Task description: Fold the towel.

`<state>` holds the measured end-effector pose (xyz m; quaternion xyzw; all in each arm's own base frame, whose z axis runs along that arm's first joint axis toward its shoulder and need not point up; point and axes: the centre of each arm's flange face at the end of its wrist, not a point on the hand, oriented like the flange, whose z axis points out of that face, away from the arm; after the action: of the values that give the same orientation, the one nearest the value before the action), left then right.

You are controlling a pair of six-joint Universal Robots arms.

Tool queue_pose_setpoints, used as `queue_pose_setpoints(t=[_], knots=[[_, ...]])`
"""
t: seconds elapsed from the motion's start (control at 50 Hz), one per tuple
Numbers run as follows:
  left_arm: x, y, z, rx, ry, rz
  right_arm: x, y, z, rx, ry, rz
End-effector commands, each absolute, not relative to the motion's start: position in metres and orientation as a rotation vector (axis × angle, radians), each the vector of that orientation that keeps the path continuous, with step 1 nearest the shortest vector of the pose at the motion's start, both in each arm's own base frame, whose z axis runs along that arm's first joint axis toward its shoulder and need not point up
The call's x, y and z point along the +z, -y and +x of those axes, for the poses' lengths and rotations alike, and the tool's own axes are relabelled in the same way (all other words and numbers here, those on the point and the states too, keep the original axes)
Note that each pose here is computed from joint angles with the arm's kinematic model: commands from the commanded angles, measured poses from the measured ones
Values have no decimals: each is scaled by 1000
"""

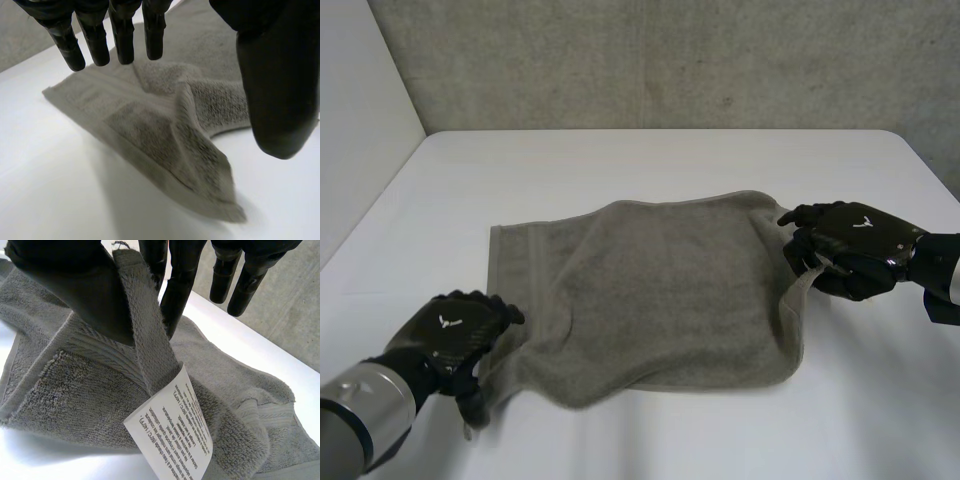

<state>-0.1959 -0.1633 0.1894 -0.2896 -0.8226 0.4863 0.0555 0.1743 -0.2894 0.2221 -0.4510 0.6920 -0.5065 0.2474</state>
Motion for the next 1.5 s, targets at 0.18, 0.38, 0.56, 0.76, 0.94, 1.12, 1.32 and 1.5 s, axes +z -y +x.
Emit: queue_pose_setpoints(t=[0.18,0.38,0.56,0.76,0.94,1.12,1.32,1.5], knots=[[170,148,-208,1555,2626,-801,221,288,175,-1374,-1886,-1231],[151,158,-212,1562,2663,-791,219,286,175,-1370,-1886,-1236],[147,170,-212,1653,2673,-752,219,286,176,-1370,-1882,-1239],[147,177,-214,1685,2660,-741,218,286,176,-1366,-1885,-1237],[169,183,-212,1803,2604,-742,218,286,176,-1374,-1883,-1240],[172,190,-204,1839,2623,-767,218,286,176,-1370,-1883,-1239],[171,203,-205,1841,2567,-762,217,285,176,-1366,-1884,-1238],[157,186,-203,1712,2598,-841,217,285,176,-1365,-1884,-1237]])
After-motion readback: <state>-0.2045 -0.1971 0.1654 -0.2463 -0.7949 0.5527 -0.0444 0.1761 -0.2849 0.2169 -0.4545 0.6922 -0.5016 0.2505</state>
